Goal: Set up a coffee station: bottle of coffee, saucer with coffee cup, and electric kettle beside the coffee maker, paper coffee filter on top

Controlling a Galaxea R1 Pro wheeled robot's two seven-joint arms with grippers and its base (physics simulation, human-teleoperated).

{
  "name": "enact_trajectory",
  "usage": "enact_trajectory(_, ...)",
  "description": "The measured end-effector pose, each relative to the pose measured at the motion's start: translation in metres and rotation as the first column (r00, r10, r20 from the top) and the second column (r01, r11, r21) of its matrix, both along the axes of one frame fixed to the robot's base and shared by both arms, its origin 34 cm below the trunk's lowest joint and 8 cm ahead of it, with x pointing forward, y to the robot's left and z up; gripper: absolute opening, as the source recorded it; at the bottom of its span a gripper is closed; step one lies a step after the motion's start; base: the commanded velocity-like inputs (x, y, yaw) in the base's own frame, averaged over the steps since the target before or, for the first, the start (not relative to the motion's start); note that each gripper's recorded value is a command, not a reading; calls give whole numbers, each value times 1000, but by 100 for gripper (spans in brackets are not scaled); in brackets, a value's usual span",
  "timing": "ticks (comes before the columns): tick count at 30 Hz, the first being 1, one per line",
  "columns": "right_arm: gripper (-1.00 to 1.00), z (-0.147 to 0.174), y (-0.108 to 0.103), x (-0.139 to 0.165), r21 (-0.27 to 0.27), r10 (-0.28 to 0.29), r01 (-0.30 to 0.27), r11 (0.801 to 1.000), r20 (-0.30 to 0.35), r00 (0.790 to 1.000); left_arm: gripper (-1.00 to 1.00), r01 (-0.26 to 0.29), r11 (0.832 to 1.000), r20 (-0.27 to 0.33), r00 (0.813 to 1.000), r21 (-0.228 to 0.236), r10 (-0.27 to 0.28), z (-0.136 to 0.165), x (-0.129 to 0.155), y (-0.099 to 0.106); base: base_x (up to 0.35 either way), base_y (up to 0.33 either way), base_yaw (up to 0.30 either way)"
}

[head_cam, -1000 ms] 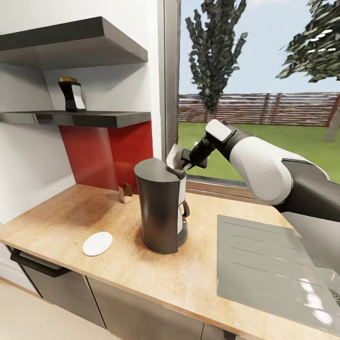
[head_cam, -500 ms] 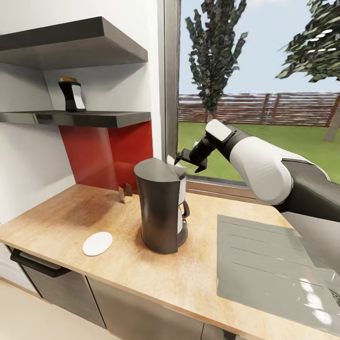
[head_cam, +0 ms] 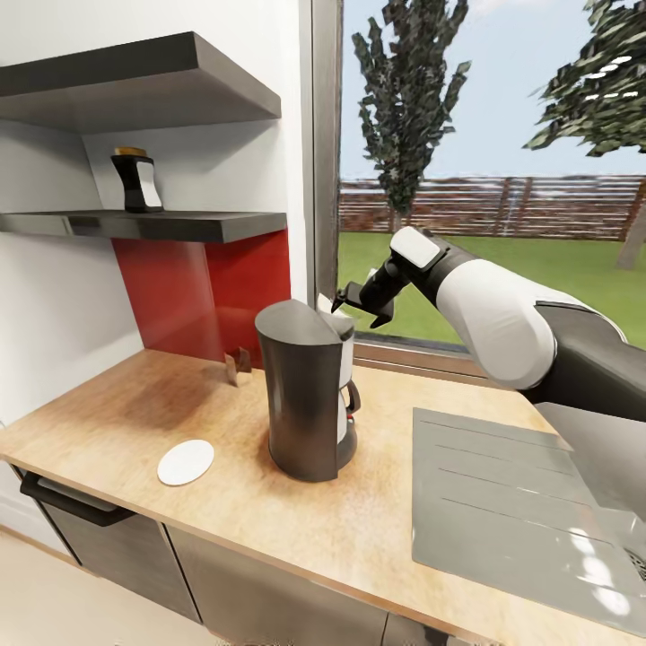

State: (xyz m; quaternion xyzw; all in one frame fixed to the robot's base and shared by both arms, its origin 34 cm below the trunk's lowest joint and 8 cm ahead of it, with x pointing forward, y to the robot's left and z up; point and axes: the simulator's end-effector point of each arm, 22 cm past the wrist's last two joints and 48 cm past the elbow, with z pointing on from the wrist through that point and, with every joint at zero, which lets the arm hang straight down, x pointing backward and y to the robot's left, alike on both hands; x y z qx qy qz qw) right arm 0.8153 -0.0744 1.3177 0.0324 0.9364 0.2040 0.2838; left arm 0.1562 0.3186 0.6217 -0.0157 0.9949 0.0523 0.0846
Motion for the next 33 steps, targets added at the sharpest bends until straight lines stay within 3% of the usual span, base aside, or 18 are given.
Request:
enact_trajectory(14, 100, 0, 0, 0, 1, 0, 0, 1000, 0, 1000, 100, -2, 1000, 1, 1000, 0, 2, 0, 0, 0, -304, 0, 0)
enact_trajectory(33, 100, -1, 0, 0, -1, 0, 0, 1000, -1, 1000, 100, -1, 1000, 2, 1000, -7, 1, 0, 1, -6, -52, 6, 0)
